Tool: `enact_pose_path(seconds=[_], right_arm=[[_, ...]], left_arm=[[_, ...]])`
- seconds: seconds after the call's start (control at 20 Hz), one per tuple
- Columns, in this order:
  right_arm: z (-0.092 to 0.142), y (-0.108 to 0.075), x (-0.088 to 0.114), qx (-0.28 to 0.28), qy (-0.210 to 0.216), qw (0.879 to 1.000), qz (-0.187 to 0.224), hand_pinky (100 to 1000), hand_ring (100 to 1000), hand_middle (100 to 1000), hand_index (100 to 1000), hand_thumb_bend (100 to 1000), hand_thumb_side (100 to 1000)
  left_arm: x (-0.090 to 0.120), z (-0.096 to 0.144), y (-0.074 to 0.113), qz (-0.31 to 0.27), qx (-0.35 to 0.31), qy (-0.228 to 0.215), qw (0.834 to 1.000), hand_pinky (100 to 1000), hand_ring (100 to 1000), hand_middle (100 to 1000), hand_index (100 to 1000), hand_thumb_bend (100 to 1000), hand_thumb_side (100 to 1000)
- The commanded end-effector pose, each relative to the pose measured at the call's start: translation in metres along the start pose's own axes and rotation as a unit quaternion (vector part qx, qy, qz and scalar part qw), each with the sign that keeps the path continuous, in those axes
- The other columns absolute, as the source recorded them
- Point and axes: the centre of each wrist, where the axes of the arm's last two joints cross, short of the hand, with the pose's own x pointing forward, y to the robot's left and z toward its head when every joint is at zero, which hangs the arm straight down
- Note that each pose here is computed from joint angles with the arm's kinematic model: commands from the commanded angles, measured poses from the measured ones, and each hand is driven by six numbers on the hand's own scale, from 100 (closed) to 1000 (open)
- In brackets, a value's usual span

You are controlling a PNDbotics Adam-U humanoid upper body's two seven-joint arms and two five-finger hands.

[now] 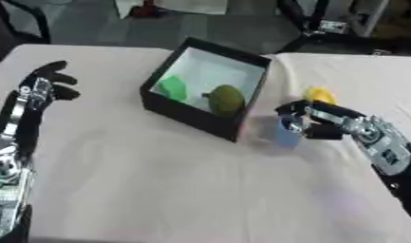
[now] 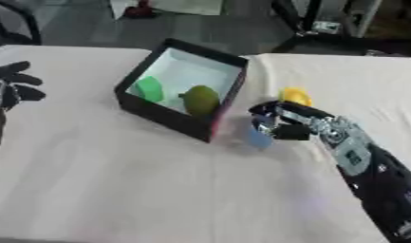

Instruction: Pick up objects on the table and place them in the box.

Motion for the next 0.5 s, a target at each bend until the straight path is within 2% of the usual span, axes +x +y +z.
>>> enact_pose_path(seconds=[0.05, 0.15, 0.2, 0.25, 0.3, 0.4, 0.45, 0.5], right_arm=[[0.0014, -0.0156, 0.0051, 0.007, -0.004, 0.999, 0.032, 852, 891, 841, 939, 100, 945], [0.0017, -0.0159, 0.0050, 0.016, -0.001, 0.999, 0.041, 854, 892, 844, 941, 100, 883], [0.0018, -0.0158, 0.0048, 0.021, 0.000, 0.999, 0.045, 858, 896, 849, 943, 100, 731], [0.0019, -0.0158, 0.0047, 0.027, 0.001, 0.998, 0.050, 859, 897, 851, 944, 100, 694], [0.0020, -0.0158, 0.0045, 0.033, 0.003, 0.998, 0.055, 860, 897, 853, 945, 100, 600], [0.0024, -0.0158, 0.0039, 0.045, 0.008, 0.997, 0.064, 860, 896, 853, 946, 100, 316], [0.0025, -0.0156, 0.0036, 0.049, 0.010, 0.996, 0.068, 859, 894, 851, 946, 100, 273], [0.0027, -0.0156, 0.0032, 0.052, 0.012, 0.996, 0.072, 859, 893, 850, 946, 100, 274]], left_arm=[[0.0094, -0.0045, 0.0028, -0.007, -0.002, -0.019, 1.000, 687, 583, 618, 861, 100, 996], [0.0096, -0.0046, 0.0027, -0.007, -0.002, -0.019, 1.000, 688, 583, 618, 861, 100, 996], [0.0095, -0.0046, 0.0027, -0.007, -0.002, -0.019, 1.000, 689, 583, 618, 861, 100, 996], [0.0095, -0.0045, 0.0027, -0.007, -0.002, -0.019, 1.000, 688, 583, 618, 861, 100, 996], [0.0096, -0.0046, 0.0025, -0.007, -0.003, -0.019, 1.000, 688, 583, 618, 861, 100, 996], [0.0098, -0.0047, 0.0022, -0.006, -0.003, -0.019, 1.000, 688, 583, 618, 861, 100, 996], [0.0098, -0.0047, 0.0021, -0.006, -0.003, -0.019, 1.000, 688, 583, 618, 861, 100, 996], [0.0098, -0.0048, 0.0021, -0.006, -0.003, -0.019, 1.000, 688, 583, 618, 860, 100, 996]])
